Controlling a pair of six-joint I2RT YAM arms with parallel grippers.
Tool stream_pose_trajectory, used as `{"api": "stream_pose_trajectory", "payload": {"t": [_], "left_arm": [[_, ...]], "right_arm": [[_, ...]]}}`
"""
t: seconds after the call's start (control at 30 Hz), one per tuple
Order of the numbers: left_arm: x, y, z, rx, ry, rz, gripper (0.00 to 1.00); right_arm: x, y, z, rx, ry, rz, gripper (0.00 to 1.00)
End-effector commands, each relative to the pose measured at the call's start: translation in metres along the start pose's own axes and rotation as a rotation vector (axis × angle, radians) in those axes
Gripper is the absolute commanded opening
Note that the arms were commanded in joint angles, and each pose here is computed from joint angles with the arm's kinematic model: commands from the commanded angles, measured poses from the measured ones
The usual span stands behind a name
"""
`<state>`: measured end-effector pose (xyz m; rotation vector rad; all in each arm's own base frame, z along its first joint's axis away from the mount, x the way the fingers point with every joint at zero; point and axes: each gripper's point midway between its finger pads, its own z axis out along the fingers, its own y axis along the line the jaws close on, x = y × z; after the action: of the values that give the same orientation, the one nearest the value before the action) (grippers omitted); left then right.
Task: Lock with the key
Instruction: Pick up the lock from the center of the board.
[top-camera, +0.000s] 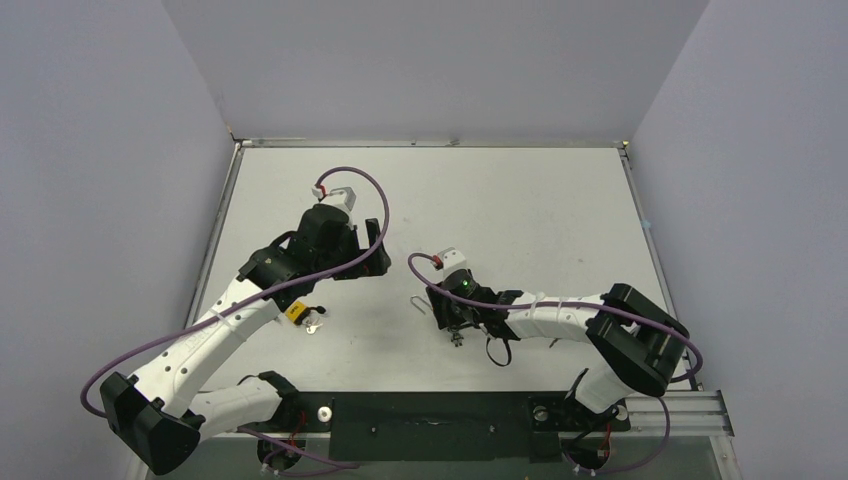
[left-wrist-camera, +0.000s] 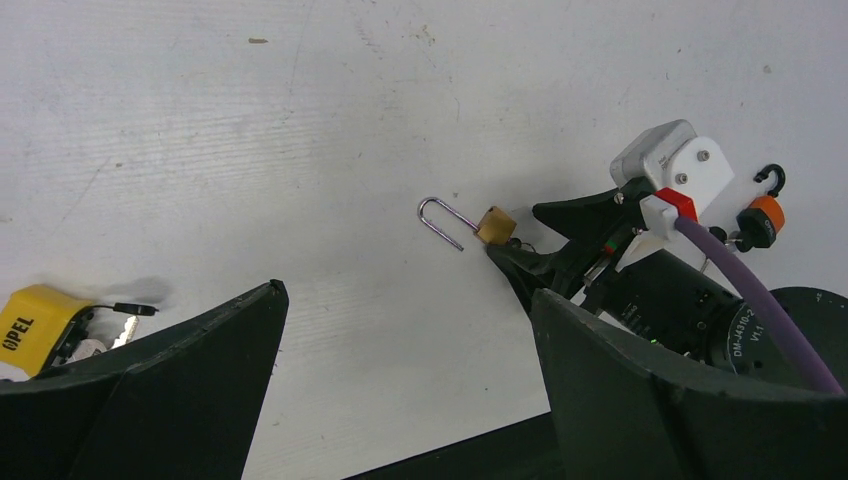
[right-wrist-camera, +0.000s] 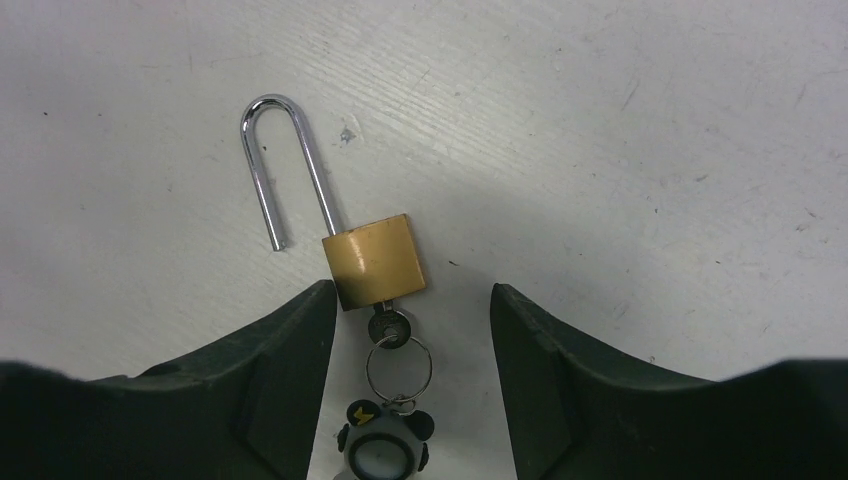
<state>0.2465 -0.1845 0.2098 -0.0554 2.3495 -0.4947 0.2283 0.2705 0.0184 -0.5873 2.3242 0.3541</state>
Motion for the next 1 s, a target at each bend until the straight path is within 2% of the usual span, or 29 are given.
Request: {"api": "stream_pose_trajectory", "payload": {"t": [0.0, 0.23, 0.53, 0.6, 0.73, 0.97], "left_arm": [[-0.015, -0.006, -0.012, 0.026, -0.04, -0.004, 0.91], [-0.016, -0.001, -0.012, -0.002, -0.035, -0.013, 0.91], [-0.007, 0.012, -0.001, -0.064, 0.018, -0.047, 0.91], [-0.005, 0.01, 0.002, -0.051, 0.029, -0.054, 0.92], [0.002, 0.002, 0.01, 0.004, 0.055, -0.069, 0.91], [0.019, -0.024, 0.019, 0.17, 0.116, -0.082, 0.91]], "right_arm": [[-0.015, 0.009, 0.004, -0.059, -0.056, -0.014, 0.53], [-0.011, 0.009, 0.012, -0.019, -0.039, -0.062, 0.46], [-0.009, 0.015, 0.013, -0.011, -0.028, -0.109, 0.26], [-0.01, 0.016, 0.012, -0.011, -0.028, -0.107, 0.18], [-0.025, 0.017, -0.004, -0.032, -0.078, -0.072, 0.09], [-0.062, 0.013, -0.045, -0.102, -0.181, 0.003, 0.07]]}}
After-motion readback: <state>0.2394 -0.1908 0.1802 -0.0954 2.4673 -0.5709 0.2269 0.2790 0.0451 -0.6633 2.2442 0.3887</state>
